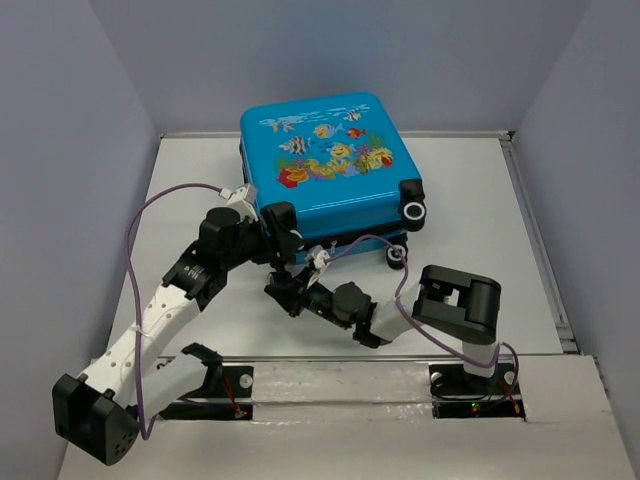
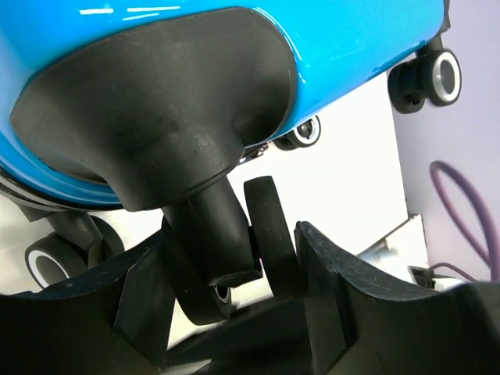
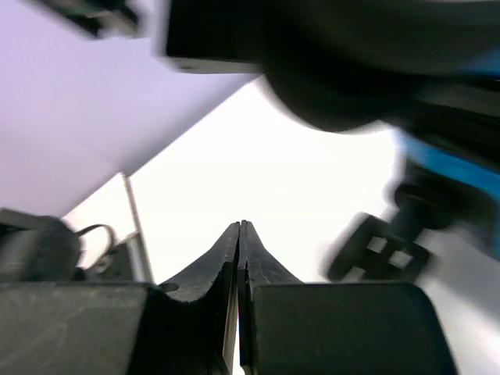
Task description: Pack the luggage
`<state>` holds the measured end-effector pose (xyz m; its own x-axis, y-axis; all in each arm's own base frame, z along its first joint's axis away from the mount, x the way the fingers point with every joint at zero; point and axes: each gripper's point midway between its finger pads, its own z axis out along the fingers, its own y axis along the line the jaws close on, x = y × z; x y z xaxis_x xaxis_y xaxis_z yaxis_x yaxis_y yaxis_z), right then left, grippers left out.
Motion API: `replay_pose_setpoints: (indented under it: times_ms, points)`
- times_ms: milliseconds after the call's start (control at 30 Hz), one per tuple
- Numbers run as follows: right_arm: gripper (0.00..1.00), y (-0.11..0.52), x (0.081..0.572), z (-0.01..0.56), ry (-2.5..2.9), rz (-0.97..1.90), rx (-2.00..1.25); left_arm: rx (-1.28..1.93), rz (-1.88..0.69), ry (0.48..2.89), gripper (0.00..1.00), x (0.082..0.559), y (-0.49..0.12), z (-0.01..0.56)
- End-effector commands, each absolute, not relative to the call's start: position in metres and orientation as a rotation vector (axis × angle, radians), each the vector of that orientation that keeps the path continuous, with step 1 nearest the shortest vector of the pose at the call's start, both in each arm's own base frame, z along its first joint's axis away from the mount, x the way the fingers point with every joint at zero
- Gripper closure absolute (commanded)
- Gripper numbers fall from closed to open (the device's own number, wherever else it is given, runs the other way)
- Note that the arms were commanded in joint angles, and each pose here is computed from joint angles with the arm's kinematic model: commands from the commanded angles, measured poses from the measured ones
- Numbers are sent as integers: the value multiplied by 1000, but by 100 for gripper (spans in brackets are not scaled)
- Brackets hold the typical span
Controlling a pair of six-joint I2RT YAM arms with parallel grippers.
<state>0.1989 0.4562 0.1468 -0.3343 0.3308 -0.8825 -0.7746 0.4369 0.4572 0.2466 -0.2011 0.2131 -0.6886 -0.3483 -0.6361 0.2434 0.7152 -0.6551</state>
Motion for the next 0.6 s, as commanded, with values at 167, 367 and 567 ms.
replay_pose_setpoints:
  times_ms: [167, 367, 567]
  points:
    - [93, 513, 143, 163, 1438, 1346, -546, 316, -1220, 1611, 94, 232, -244, 376]
    - [93, 460, 178, 153, 1531, 1199, -363, 294, -1176, 1631, 94, 237, -240, 371]
    - [93, 334, 231, 125, 1671, 903, -109, 260, -1222, 1686, 94, 241, -247, 338]
